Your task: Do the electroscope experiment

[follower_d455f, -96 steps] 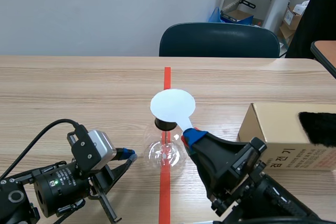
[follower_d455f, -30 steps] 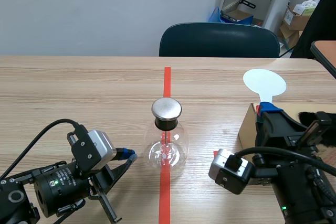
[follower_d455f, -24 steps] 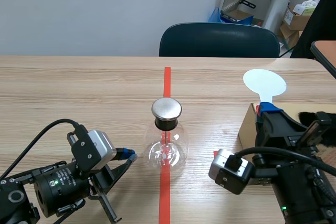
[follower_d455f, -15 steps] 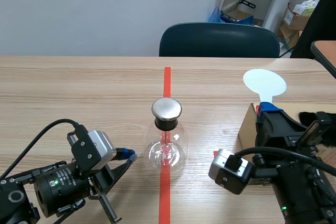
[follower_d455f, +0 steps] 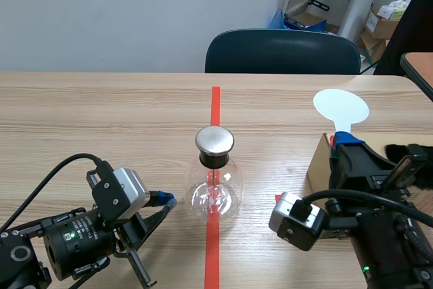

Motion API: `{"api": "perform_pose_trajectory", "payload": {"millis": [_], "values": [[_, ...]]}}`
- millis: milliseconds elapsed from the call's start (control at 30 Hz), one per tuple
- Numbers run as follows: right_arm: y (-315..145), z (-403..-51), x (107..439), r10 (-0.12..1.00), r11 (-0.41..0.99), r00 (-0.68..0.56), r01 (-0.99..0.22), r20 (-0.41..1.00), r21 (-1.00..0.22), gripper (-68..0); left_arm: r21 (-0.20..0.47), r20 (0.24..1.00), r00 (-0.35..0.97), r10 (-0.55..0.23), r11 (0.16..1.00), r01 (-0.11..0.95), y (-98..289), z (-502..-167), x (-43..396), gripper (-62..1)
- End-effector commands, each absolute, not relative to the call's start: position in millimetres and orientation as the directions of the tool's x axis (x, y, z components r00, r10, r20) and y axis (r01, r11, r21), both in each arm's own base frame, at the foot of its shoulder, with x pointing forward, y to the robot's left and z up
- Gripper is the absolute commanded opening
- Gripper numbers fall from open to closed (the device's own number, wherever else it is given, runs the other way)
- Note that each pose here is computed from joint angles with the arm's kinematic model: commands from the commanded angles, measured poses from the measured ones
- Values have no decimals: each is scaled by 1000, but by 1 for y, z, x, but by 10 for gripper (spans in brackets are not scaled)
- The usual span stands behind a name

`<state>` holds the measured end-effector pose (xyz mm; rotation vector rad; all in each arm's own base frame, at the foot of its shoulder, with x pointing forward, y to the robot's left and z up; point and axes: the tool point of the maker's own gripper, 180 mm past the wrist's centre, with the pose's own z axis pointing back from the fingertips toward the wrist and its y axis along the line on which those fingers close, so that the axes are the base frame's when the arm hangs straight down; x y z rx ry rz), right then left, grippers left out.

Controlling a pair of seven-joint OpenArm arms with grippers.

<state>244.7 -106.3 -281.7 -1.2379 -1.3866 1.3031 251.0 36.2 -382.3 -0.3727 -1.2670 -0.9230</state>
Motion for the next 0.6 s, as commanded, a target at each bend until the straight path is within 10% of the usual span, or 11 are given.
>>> {"api": "perform_pose_trajectory", "payload": {"millis": [0,567], "values": [[-108,-274,246,988,-27,-148,133,-47,-991,-658,237,935,-8,-354,610,756,31,-372,254,-554],[-85,-276,241,960,-27,-274,134,-63,-991,-658,237,935,-8,-354,610,756,31,-372,254,-554]]}}
